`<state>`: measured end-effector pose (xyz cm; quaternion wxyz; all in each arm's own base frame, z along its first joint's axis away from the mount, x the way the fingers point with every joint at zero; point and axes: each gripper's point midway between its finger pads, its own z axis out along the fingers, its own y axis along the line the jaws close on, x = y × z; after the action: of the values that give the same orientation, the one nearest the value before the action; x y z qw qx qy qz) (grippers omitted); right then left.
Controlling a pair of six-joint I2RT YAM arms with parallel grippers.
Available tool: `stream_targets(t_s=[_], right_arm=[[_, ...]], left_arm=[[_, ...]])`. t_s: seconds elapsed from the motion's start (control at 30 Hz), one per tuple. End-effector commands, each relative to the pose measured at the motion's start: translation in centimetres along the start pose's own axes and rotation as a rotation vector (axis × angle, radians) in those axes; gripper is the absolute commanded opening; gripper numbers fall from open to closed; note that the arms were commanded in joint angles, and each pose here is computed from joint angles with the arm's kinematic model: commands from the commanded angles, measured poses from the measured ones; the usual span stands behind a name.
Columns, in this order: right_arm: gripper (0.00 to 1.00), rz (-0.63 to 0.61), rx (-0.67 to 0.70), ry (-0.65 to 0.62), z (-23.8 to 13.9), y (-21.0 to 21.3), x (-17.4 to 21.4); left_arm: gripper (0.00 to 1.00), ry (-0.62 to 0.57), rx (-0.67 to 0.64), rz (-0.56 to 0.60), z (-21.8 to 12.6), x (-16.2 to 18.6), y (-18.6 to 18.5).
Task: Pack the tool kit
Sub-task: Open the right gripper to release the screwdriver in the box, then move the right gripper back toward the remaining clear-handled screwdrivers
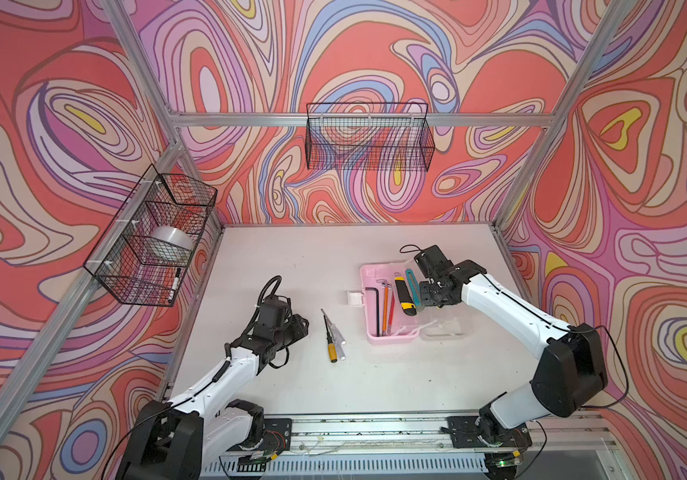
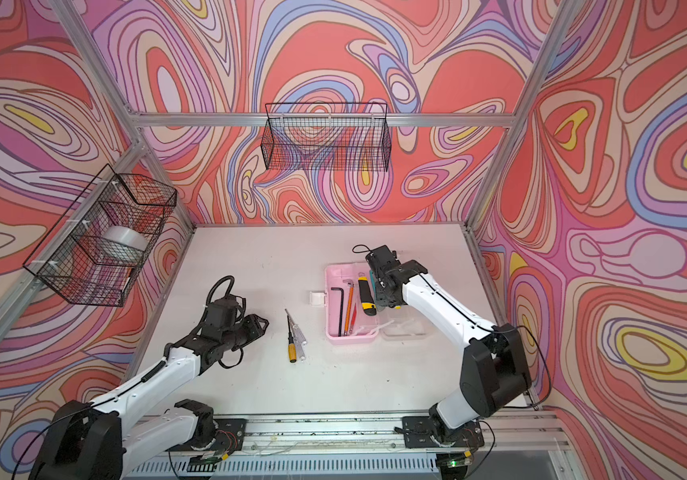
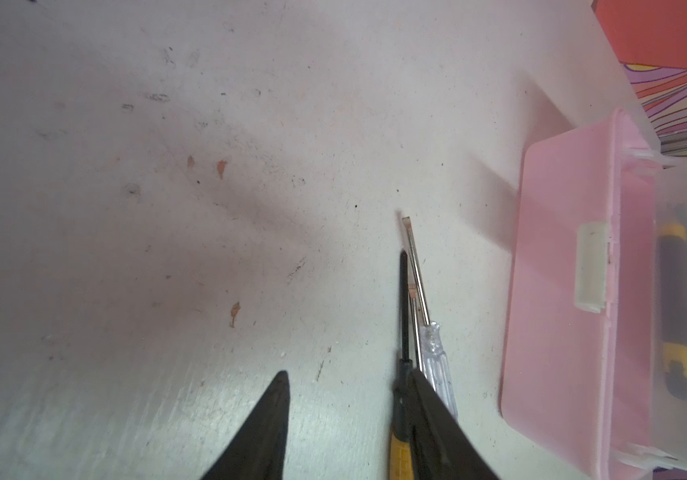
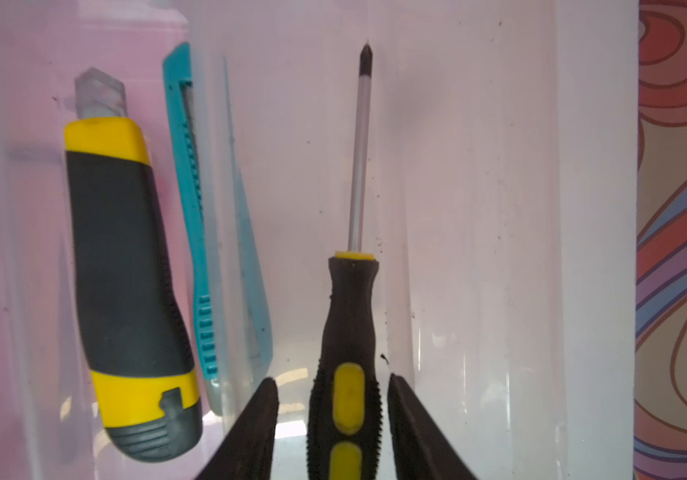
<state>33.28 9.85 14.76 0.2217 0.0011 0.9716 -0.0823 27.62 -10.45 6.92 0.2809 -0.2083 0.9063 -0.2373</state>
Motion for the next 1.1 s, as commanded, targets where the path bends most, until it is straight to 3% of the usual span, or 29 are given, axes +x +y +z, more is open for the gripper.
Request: stream_targets(t_s=[0.0,0.17,0.37,0.5,0.67,0.9,1.07], right_arm=[[0.46,0.023,-0.025,-0.081,-3.4,0.0,-2.5],[0.44,0.008,-0.252,-0.279,-11.0,4.7,-6.2],[0.44,-0.134,-0.389,-0.335,-14.0,15.0,-5.0],[0.43,-0.238,-0.491,-0.278,-13.0,22.6,-1.4],[0.39,-0.342,-0.513,-0.135,-8.8,29.2,3.7],[0.29,-0.367,-0.490,-0.009,-3.5,31.2,7.2],[0.27,-0.368,-0.557,0.069,-3.0,32.5,9.1]], left_arm=[[0.47,-0.022,0.028,0.009,-0.2,-0.8,-1.0],[0.47,-0.017,0.031,0.013,0.0,-0.7,-1.1],[0.47,-0.026,0.030,0.010,-0.4,-0.6,-1.0],[0.47,-0.032,0.017,0.018,-0.7,-0.5,-0.7],[0.47,-0.020,0.021,0.017,-0.7,-0.2,-0.6],[0.47,-0.022,0.009,0.020,-0.8,0.3,0.1],[0.47,-0.020,-0.004,0.024,-0.7,0.5,0.5]])
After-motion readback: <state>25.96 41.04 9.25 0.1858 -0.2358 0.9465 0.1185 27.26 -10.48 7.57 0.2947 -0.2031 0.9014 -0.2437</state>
